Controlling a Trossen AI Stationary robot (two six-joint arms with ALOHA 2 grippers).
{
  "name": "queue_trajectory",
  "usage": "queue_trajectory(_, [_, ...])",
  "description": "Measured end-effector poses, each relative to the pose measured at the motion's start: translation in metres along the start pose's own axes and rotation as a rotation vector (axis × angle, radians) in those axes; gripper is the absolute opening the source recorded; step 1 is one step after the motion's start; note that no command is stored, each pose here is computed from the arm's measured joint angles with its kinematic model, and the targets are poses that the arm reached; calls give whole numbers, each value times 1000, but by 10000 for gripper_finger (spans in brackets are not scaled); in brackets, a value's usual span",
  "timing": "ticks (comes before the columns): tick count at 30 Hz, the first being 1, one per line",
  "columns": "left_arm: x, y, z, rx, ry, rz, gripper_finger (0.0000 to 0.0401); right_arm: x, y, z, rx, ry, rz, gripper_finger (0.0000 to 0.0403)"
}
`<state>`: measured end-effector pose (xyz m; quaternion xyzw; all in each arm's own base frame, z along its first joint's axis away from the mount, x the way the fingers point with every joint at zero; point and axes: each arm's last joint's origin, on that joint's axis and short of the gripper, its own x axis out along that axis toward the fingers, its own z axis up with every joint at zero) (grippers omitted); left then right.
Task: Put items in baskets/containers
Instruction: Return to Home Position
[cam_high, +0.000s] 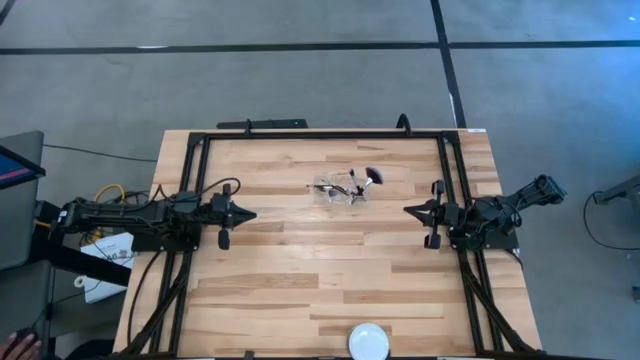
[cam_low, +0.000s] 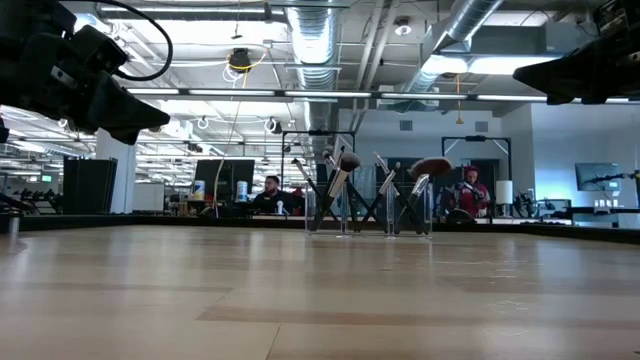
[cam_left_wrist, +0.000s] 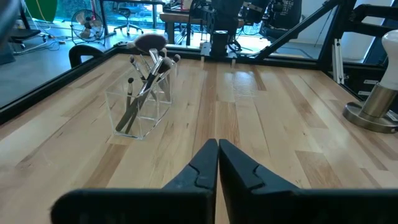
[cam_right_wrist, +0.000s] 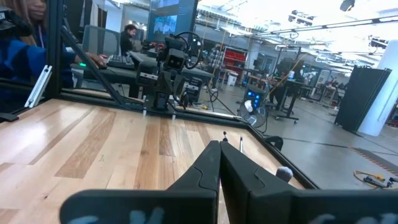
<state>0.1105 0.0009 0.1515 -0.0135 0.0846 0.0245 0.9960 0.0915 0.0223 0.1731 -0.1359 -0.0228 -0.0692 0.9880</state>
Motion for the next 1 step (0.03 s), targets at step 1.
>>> queue_trajectory(1, [0, 0, 0, 0, 0, 0, 12, 0, 0, 0, 0, 0, 0, 0])
